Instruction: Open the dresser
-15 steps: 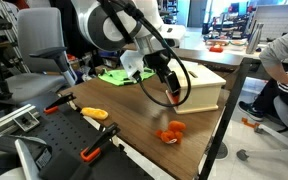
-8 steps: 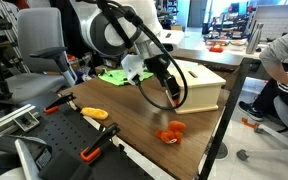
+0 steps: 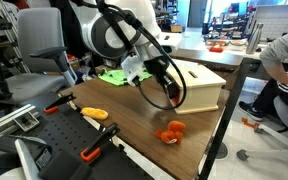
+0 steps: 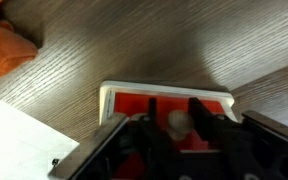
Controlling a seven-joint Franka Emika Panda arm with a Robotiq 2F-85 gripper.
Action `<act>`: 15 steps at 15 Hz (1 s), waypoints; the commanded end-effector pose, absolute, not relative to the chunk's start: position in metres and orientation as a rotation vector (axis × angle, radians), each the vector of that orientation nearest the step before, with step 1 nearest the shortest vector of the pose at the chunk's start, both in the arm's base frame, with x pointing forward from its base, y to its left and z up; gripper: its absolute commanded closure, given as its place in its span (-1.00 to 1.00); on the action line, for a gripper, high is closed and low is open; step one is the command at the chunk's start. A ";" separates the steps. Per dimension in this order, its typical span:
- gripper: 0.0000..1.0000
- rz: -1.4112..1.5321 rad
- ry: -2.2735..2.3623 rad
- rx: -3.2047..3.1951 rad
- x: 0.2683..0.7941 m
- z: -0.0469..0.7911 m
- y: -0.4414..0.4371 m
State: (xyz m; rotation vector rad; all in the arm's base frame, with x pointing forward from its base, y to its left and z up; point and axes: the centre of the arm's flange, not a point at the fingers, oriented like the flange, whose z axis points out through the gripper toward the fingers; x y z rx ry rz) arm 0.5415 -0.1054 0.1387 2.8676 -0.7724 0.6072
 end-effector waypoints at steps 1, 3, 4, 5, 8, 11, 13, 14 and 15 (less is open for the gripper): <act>0.87 0.611 -0.786 2.846 0.552 0.140 -0.104; 0.87 0.611 -0.778 2.844 0.550 0.141 -0.102; 0.87 0.606 -0.771 2.847 0.549 0.140 -0.101; 0.87 0.594 -0.761 2.852 0.547 0.140 -0.100; 0.87 0.544 -0.716 2.873 0.537 0.137 -0.093; 0.87 0.502 -0.656 2.891 0.525 0.135 -0.085; 0.87 0.479 -0.617 2.899 0.520 0.134 -0.080; 0.87 0.470 -0.601 2.904 0.518 0.134 -0.076; 0.87 0.464 -0.585 2.910 0.516 0.134 -0.074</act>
